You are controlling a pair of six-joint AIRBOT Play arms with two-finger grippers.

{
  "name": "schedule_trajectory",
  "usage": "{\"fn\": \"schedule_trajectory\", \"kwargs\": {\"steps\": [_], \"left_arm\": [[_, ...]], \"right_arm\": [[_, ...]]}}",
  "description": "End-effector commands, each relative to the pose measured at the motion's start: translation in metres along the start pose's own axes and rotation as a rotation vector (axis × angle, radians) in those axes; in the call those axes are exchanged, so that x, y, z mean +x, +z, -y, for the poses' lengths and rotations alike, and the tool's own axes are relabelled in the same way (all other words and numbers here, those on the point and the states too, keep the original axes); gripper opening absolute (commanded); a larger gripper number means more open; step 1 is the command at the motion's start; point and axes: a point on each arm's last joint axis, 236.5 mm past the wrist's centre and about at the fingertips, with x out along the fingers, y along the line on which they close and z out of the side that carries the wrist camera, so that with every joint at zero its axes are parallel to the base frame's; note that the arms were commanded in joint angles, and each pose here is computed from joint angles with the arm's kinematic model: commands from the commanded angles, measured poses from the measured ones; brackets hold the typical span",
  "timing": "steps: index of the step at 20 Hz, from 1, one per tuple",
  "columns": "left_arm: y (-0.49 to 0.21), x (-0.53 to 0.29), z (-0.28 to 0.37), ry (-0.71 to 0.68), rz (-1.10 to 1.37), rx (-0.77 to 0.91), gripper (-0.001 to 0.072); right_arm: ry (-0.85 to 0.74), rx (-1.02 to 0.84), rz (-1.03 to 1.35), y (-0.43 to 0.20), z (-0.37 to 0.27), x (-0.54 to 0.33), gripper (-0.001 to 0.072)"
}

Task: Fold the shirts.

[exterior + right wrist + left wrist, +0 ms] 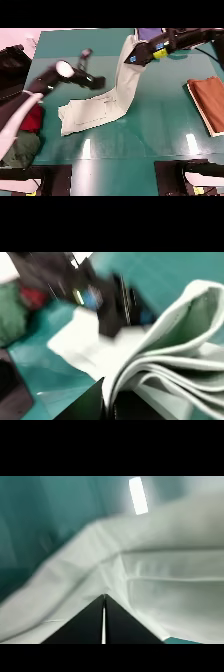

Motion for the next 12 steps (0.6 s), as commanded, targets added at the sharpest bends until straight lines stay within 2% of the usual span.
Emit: {"fn": "schedule_trajectory", "kwargs": {"steps": [1,3,4,5,6,9,12], "left_arm": [[0.057,-0.121,-0.037,0.134,0.234,0.047,0.0024],[0.072,-0.183,-0.052,0.215,0.347,0.067,0.0024],[0.075,-0.211,-0.057,0.254,0.391,0.076,0.0024],[0.074,-0.232,-0.061,0.282,0.42,0.077,0.0024],[0.072,-0.246,-0.062,0.297,0.437,0.074,0.0024],[0.059,-0.26,-0.069,0.337,0.404,0.071,0.0024],[0.046,-0.253,-0.072,0.335,0.345,0.059,0.0024]], "right_arm": [[0.167,-0.014,0.015,0.006,-0.062,0.055,0.0021],[0.268,-0.039,0.017,0.0,-0.101,0.111,0.0028],[0.306,-0.077,0.028,-0.005,-0.12,0.139,0.011],[0.336,-0.098,0.05,-0.009,-0.139,0.165,0.0297],[0.349,-0.105,0.065,-0.012,-0.151,0.182,0.0345],[0.34,-0.101,0.069,-0.014,-0.149,0.192,0.0343],[0.232,-0.123,0.006,-0.018,-0.095,0.171,0.0321]]}}
